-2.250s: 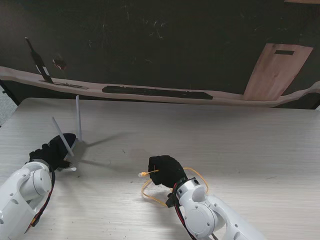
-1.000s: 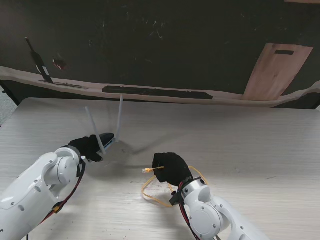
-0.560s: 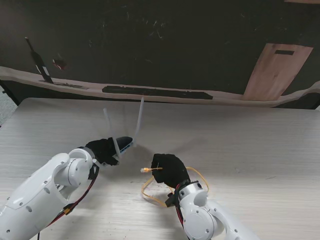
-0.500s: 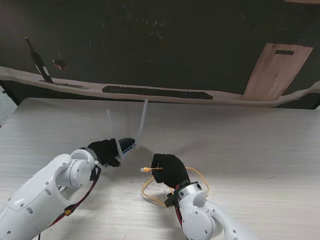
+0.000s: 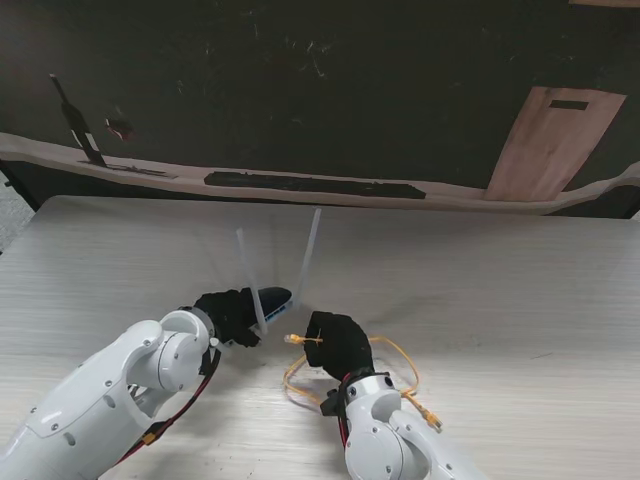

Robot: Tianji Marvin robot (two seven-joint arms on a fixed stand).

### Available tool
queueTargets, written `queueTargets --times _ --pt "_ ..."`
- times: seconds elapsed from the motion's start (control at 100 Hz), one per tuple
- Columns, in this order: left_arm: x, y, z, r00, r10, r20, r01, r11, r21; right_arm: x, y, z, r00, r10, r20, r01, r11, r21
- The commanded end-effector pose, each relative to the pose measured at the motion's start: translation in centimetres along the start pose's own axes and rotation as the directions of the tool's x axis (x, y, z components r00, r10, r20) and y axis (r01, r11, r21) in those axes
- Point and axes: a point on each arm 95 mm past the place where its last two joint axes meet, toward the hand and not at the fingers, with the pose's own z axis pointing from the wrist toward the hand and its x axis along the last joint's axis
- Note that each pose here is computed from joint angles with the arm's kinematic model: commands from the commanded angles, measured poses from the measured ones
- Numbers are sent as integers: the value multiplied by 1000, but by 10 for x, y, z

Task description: Untangle the Ethernet cable and plug it into the router

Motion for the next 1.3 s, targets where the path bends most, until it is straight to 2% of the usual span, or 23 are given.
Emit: queueTargets --times 0.0,0.28,0.64,0.79,0.97,1.29 --pt "1 44 2 999 -34 6 34 990 -137 3 -6 2 999 32 26 -33 999 7" --pt "3 49 2 999 -43 -3 42 987 -154 5 -11 10 990 102 102 -103 995 6" --pt "5 53 2 999 -42 -2 41 982 -183 6 -15 16 980 127 152 -127 992 -11" --pt "5 53 2 999 -44 -4 43 982 -183 8 -15 16 967 167 192 -173 985 15" --pt "5 54 1 999 -37 -8 35 982 -188 7 -15 16 959 174 224 -190 981 50" --pt "4 55 -1 999 -19 -34 11 978 -211 8 -17 21 924 238 299 -267 962 58"
